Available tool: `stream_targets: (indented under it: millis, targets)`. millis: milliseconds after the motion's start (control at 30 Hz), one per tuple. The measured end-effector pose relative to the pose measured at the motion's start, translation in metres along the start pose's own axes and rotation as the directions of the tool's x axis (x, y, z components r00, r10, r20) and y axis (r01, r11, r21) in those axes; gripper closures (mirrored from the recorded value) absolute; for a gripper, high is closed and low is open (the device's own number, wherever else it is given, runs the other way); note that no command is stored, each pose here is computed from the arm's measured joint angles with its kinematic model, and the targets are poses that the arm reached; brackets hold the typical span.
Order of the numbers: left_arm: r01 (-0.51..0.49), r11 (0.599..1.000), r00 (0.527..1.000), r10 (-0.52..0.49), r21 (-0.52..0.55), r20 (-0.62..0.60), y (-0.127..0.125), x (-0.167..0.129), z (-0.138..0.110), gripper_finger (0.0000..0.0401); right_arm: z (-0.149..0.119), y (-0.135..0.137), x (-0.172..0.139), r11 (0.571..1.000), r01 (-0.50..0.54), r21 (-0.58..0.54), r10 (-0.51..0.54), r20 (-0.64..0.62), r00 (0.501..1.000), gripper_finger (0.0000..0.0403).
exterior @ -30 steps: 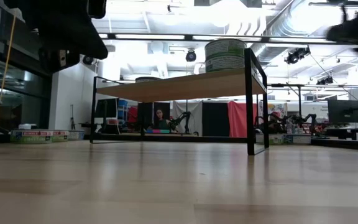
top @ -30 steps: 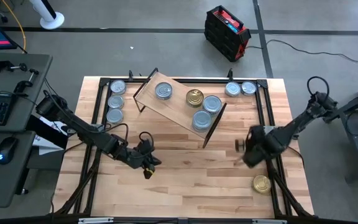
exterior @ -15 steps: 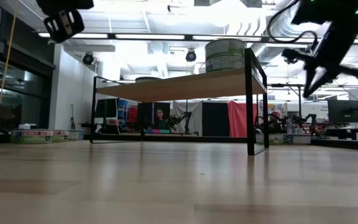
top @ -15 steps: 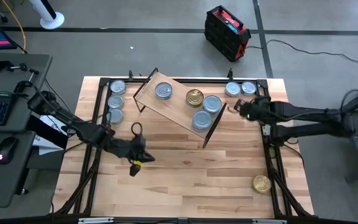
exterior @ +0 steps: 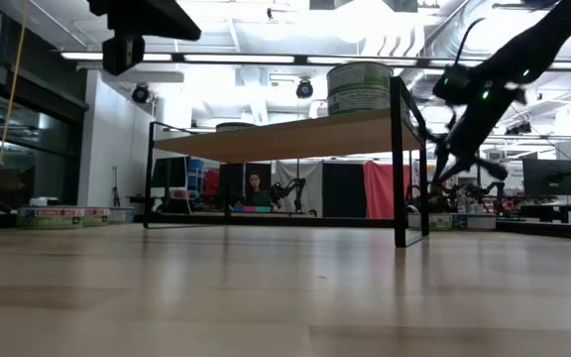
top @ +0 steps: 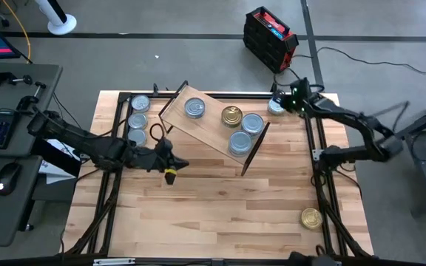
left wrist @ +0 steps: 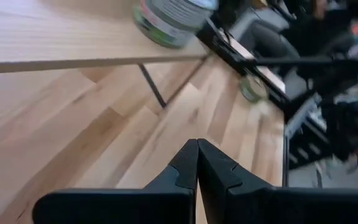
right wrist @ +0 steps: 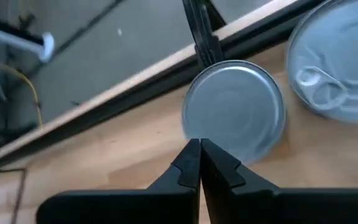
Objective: Stack canned seafood by type on shelf
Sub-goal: Stack the white-green tuna can on top of the other white-green tuna cans on the shelf
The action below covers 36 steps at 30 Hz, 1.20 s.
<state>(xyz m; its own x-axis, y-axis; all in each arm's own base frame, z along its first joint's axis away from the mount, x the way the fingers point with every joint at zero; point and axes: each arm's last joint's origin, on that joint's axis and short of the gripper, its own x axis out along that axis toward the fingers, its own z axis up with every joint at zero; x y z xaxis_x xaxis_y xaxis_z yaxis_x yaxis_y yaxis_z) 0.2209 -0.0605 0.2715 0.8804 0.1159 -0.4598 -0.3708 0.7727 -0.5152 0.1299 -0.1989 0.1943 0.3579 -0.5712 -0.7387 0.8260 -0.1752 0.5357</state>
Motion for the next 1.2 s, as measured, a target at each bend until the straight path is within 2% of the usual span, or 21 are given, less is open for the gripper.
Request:
stream_targets:
  millis: [100,233,467,633,700,800,1033,1133,1200]
  targets:
    - [-0.017,0.998,1.0,0.018,-0.057,0.017,0.003,0.002,0.004,0.0401,0.007,-0.004,0.022,0.999,0.019,-0.041,-0.022,-0.073,0.997,0.0403]
    - [-0.024,0.994,0.999,0.027,-0.106,0.025,0.005,0.003,0.006,0.0401,0.009,-0.004,0.041,0.993,0.055,-0.109,-0.067,-0.112,0.991,0.0403]
    - [-0.025,0.993,0.999,0.029,-0.114,0.027,0.005,0.003,0.006,0.0401,0.004,-0.004,0.048,0.968,0.074,-0.24,-0.117,-0.171,0.978,0.0403]
    - [-0.027,0.994,0.999,0.03,-0.104,0.028,0.005,0.003,0.006,0.0401,-0.007,-0.003,0.042,0.939,0.081,-0.336,-0.167,-0.235,0.958,0.0403]
    - [-0.028,0.994,0.999,0.031,-0.104,0.027,0.005,0.003,0.006,0.0401,-0.012,-0.005,0.035,0.929,0.121,-0.35,-0.218,-0.251,0.943,0.0403]
    - [-0.028,0.995,0.999,0.031,-0.091,0.026,0.005,0.003,0.006,0.0401,-0.019,-0.008,0.022,0.89,0.222,-0.398,-0.329,-0.225,0.917,0.0403]
    - [-0.024,0.999,1.0,0.025,-0.024,0.014,0.005,0.003,0.005,0.0401,-0.026,-0.018,-0.008,0.842,0.329,-0.428,-0.459,-0.245,0.854,0.0403]
    - [-0.005,1.0,1.0,0.005,-0.004,-0.007,0.005,0.003,0.004,0.0401,-0.029,-0.017,-0.017,0.847,0.332,-0.415,-0.458,-0.252,0.852,0.0403]
    - [0.003,1.0,1.0,-0.003,0.009,-0.015,0.004,0.002,0.004,0.0401,-0.026,-0.013,-0.022,0.88,0.298,-0.369,-0.396,-0.223,0.891,0.0403]
